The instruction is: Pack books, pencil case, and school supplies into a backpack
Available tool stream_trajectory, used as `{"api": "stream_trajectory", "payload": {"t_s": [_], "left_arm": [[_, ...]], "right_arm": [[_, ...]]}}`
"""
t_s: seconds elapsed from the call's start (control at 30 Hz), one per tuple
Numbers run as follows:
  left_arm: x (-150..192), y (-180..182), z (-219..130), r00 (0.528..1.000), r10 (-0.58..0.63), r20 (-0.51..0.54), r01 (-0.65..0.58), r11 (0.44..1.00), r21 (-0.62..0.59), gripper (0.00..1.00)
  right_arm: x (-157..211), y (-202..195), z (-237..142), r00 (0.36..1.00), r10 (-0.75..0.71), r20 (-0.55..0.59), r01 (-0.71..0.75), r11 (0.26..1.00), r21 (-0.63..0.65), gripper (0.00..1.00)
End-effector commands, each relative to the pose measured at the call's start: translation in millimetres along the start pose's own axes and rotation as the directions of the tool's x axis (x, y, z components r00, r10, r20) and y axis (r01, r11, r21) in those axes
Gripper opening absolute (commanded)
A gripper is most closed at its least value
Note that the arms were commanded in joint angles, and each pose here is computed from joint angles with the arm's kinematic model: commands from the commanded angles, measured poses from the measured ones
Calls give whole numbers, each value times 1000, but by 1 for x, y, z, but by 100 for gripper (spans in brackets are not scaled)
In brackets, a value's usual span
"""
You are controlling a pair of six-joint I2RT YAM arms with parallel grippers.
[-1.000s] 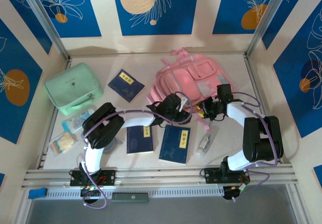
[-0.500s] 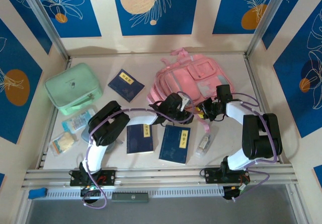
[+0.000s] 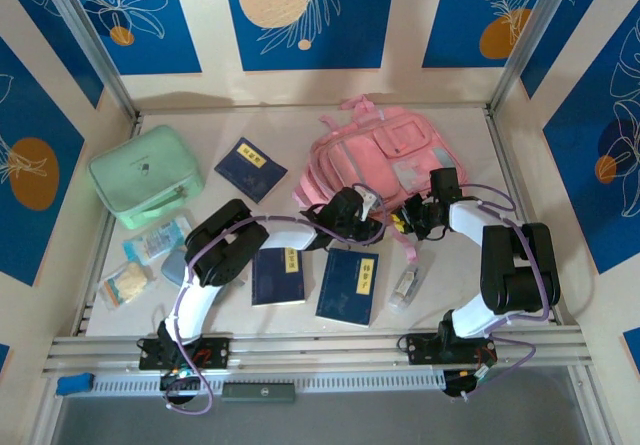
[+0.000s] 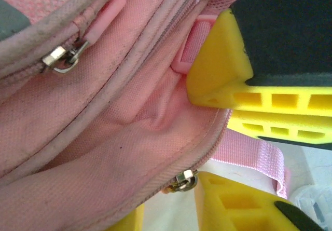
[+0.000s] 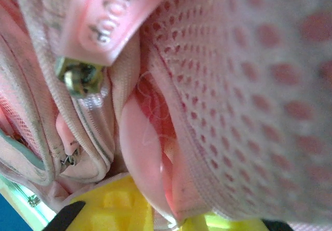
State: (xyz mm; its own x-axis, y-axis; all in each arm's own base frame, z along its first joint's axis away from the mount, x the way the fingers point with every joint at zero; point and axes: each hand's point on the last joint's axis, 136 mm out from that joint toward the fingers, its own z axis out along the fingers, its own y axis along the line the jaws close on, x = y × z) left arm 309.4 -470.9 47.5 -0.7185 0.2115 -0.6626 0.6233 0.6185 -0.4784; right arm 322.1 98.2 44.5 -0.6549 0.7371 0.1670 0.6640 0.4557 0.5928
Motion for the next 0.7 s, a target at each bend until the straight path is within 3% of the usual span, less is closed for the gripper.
{"api": "stream_trajectory", "payload": {"t_s": [0.0,0.27,0.6,0.67], "left_arm": [[-6,-7,1,999,11,43,-12,999,29,24],[-2,6,-16,999,31,43,-29,998,-57,5],[7,46,-52,1000,6,16,-3,977,-214,0],[6,53,-60,999,-30,38,37,979,-199,0]], "right_arm": [[-2,5,1,1000,2,-9,-2,1000,-2,13],[-6,13,-6,1000,-21,10,21,1000,-10,5],[-26,7,-29,998,-30,50,31,999,-24,0],[-34,8,-36,997,-39,65,41,999,-26,0]]}}
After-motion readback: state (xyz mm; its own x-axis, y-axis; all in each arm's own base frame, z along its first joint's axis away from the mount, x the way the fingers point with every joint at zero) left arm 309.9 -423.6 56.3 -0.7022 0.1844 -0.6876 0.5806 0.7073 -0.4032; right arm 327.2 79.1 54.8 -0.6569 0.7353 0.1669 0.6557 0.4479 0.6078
